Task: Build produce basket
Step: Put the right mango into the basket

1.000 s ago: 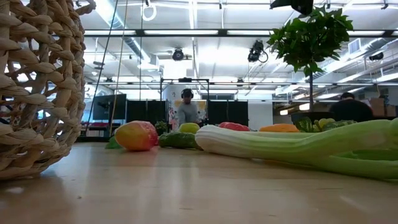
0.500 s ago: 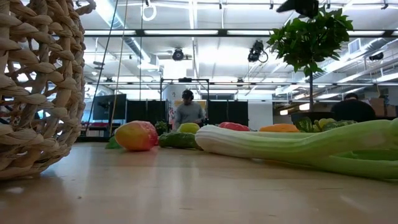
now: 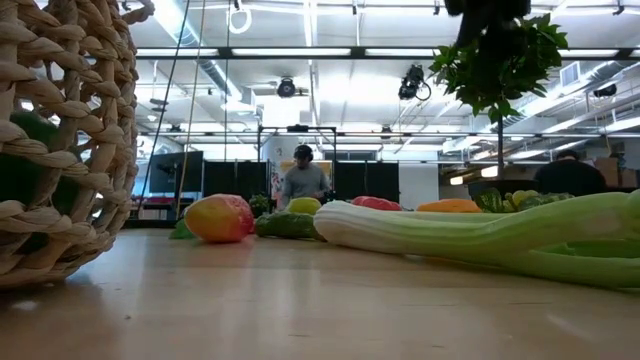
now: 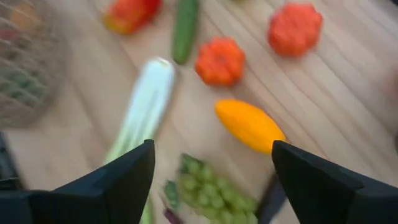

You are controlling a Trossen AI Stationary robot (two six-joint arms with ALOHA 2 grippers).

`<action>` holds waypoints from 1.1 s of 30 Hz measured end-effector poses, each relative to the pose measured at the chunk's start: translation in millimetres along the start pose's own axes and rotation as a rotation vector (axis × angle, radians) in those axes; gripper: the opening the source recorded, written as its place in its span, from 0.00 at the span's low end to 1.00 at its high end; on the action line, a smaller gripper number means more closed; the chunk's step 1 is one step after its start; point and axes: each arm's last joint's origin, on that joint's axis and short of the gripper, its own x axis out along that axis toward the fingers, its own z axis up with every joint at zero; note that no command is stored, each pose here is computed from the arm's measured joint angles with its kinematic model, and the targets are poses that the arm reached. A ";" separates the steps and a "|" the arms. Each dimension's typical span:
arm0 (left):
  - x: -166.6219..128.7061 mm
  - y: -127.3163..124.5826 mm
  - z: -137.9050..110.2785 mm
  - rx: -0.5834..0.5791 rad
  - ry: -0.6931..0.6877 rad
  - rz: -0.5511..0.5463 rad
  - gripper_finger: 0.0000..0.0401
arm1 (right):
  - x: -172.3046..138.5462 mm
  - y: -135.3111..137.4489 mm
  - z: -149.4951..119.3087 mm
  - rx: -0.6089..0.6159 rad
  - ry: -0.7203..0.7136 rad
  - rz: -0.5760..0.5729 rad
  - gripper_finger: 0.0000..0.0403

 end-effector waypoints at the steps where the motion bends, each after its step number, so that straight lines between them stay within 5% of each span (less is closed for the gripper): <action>1: -1.8 -2.5 4.0 0.018 -0.027 -0.042 0.89 | 5.4 0.9 0.6 0.006 0.025 -0.018 0.83; 6: -10.4 -10.2 24.8 0.121 -0.187 -0.176 0.89 | 32.7 7.4 5.7 0.034 0.110 -0.080 0.88; 12: -19.0 -9.4 47.2 0.288 -0.378 -0.185 0.89 | 65.3 9.8 14.2 0.001 0.183 -0.137 0.89; 22: -32.5 -11.2 77.6 0.590 -0.732 -0.051 0.89 | 114.7 14.8 15.5 -0.415 0.363 -0.144 0.88; 28: -47.1 -20.5 89.7 0.628 -0.979 -0.025 0.89 | 147.1 11.9 15.1 -0.599 0.471 -0.176 0.86; 33: -52.5 -24.3 91.8 0.632 -1.055 -0.026 0.89 | 172.7 -0.9 19.2 -0.638 0.550 -0.188 0.86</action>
